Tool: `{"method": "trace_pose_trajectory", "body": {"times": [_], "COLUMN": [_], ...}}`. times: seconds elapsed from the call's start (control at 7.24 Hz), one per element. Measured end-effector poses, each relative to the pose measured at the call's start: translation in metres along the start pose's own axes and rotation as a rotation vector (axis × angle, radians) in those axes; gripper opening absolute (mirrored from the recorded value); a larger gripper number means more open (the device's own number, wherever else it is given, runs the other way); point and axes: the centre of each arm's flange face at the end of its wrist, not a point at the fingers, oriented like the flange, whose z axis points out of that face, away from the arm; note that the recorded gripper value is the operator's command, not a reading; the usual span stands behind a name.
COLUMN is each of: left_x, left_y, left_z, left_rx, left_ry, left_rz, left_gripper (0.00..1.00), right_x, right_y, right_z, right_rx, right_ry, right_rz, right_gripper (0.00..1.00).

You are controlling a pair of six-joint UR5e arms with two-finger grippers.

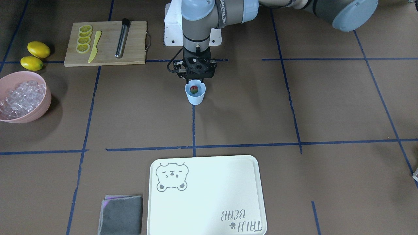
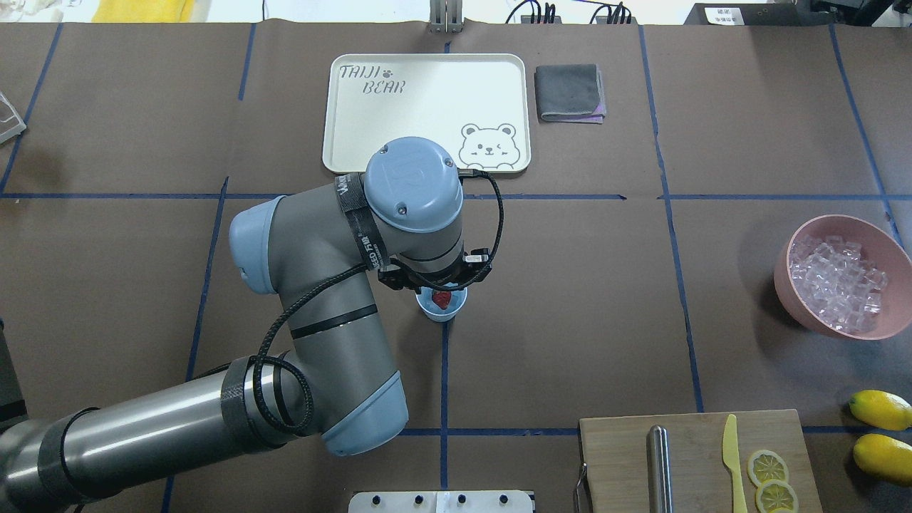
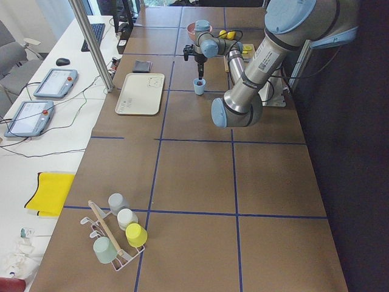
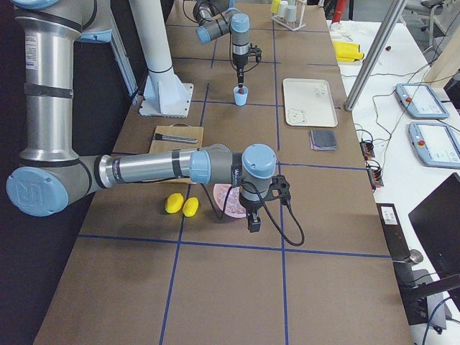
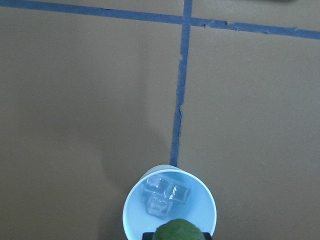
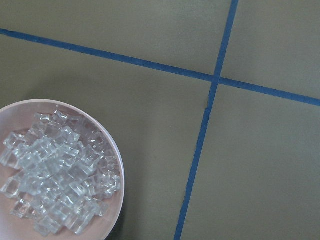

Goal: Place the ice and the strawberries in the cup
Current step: 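Carry the strawberry over the light-blue cup with the left gripper, then open the left gripper to drop the strawberry into the cup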

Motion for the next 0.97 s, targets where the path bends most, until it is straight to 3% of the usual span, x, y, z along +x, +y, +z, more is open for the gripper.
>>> {"method": "trace_pose_trajectory", "body": {"times": [0.55, 0.69, 0.97], "left_x": [-0.009, -0.028, -0.129], "left_y": [-0.006, -0.013, -0.045], "left_z": [-0.002, -0.002, -0.020], "left_rx": [0.007, 0.013, 0.031], "left_ry": [-0.009, -0.021, -0.044], "left_rz": [0.019, 0.055, 0.189], "left_gripper": [1.00, 1.00, 1.00], "right_x": [0.000, 0.000, 0.000], "right_y": [0.000, 0.000, 0.000], "right_z": [0.000, 0.000, 0.000], "right_rx": [0.000, 0.000, -0.001], "right_ry": [0.000, 0.001, 0.001], "right_rz": [0.000, 0.000, 0.000], "right_gripper": [0.99, 0.99, 0.99]}}
